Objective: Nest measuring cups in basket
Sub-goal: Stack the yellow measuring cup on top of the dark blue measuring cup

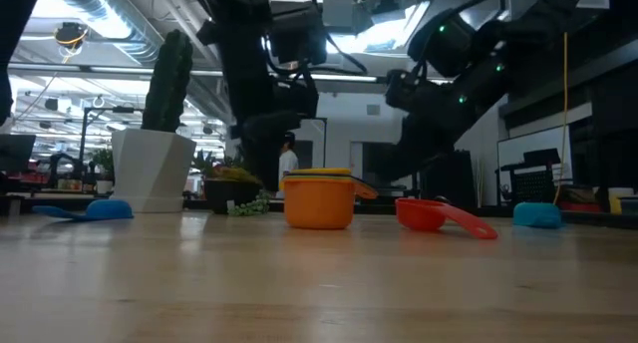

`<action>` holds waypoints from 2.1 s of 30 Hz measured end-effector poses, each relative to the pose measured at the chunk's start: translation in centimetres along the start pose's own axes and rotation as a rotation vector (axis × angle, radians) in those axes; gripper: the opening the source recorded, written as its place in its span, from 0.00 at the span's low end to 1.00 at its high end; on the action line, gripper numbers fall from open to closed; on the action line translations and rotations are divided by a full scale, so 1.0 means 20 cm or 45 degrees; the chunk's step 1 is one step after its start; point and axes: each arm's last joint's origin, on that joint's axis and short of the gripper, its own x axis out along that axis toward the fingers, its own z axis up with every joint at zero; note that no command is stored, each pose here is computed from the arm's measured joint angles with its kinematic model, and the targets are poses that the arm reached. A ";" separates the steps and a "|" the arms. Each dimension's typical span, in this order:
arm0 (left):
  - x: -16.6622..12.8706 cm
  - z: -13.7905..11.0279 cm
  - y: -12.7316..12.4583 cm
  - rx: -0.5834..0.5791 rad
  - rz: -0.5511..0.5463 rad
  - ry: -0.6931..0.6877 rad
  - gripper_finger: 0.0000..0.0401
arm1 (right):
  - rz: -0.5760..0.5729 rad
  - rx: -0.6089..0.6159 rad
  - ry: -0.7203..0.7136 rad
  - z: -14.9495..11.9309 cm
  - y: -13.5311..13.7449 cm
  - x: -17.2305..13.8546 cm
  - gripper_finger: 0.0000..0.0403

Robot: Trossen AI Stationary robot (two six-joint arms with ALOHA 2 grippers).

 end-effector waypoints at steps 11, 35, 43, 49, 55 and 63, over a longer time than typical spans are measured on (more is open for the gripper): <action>0.01 0.16 0.07 -0.081 -0.180 -0.307 0.21 | -0.020 0.027 -0.053 -0.01 -0.04 0.08 0.36; 0.01 0.16 0.10 -0.082 0.072 -0.364 0.21 | -0.011 0.025 -0.125 0.06 -0.03 -0.04 0.36; 0.02 0.13 0.11 -0.055 0.075 -0.260 0.21 | -0.020 0.027 -0.046 0.02 -0.04 0.01 0.36; 0.01 0.13 0.09 -0.051 -0.052 -0.250 0.21 | -0.019 0.027 -0.059 -0.01 -0.04 0.09 0.36; 0.01 0.16 0.07 -0.055 -0.171 -0.313 0.21 | -0.004 0.026 -0.193 0.03 -0.04 0.11 0.36; 0.00 0.19 0.06 -0.056 -0.223 -0.394 0.21 | -0.004 0.025 -0.191 0.03 -0.04 0.11 0.36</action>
